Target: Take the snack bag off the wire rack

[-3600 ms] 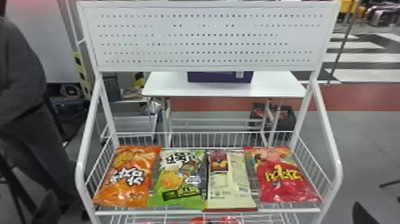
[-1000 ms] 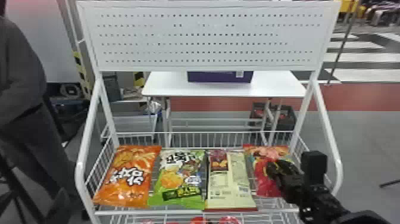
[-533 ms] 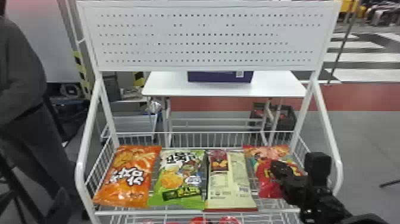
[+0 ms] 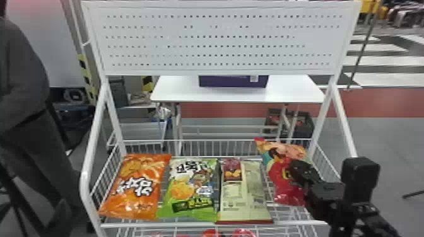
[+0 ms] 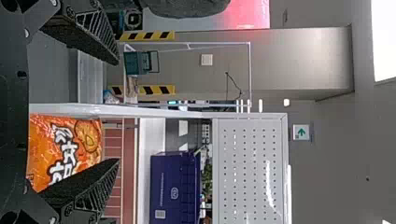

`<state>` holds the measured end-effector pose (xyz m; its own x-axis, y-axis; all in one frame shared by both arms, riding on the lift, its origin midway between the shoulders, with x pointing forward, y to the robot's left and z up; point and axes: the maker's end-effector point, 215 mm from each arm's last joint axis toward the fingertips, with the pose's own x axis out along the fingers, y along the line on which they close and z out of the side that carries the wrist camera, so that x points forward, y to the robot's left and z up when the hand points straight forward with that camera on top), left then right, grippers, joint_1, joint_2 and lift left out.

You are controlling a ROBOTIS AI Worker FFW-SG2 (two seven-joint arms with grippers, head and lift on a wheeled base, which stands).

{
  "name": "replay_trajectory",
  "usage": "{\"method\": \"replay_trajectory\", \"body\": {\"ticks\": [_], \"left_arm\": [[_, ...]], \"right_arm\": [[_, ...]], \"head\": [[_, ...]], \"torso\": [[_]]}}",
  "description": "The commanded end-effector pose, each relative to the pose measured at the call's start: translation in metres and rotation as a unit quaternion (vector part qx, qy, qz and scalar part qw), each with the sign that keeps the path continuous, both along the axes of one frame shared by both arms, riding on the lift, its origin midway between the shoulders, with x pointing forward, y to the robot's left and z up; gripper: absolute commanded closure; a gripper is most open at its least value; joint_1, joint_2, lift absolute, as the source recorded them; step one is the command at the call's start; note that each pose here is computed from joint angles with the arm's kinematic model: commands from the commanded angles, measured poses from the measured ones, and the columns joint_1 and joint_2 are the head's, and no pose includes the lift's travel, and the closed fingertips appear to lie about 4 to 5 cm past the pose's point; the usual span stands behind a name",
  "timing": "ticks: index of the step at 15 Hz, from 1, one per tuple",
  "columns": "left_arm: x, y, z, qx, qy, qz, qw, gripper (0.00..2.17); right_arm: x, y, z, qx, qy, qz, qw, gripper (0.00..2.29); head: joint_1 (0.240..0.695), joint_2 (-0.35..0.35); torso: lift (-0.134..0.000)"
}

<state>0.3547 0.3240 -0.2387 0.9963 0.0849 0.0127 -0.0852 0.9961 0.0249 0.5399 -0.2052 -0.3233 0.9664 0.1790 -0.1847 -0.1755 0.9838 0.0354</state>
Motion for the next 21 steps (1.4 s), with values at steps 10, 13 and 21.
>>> {"method": "replay_trajectory", "body": {"ticks": [10, 13, 21], "left_arm": [[-0.004, 0.0, 0.003, 0.002, -0.003, -0.004, 1.0, 0.15], [-0.003, 0.001, 0.004, 0.001, -0.004, -0.005, 1.0, 0.15], [-0.004, 0.001, 0.005, 0.0, -0.008, -0.004, 1.0, 0.15]], "right_arm": [[-0.126, -0.036, 0.066, 0.009, -0.062, -0.024, 0.9978, 2.22], [-0.142, -0.067, 0.075, 0.01, -0.081, -0.047, 0.9956, 2.22], [-0.163, -0.106, 0.073, 0.007, -0.081, -0.079, 0.9936, 2.23]], "head": [[0.499, 0.0], [0.499, 0.0], [0.499, 0.0]], "torso": [[0.0], [0.0], [0.0]]}}
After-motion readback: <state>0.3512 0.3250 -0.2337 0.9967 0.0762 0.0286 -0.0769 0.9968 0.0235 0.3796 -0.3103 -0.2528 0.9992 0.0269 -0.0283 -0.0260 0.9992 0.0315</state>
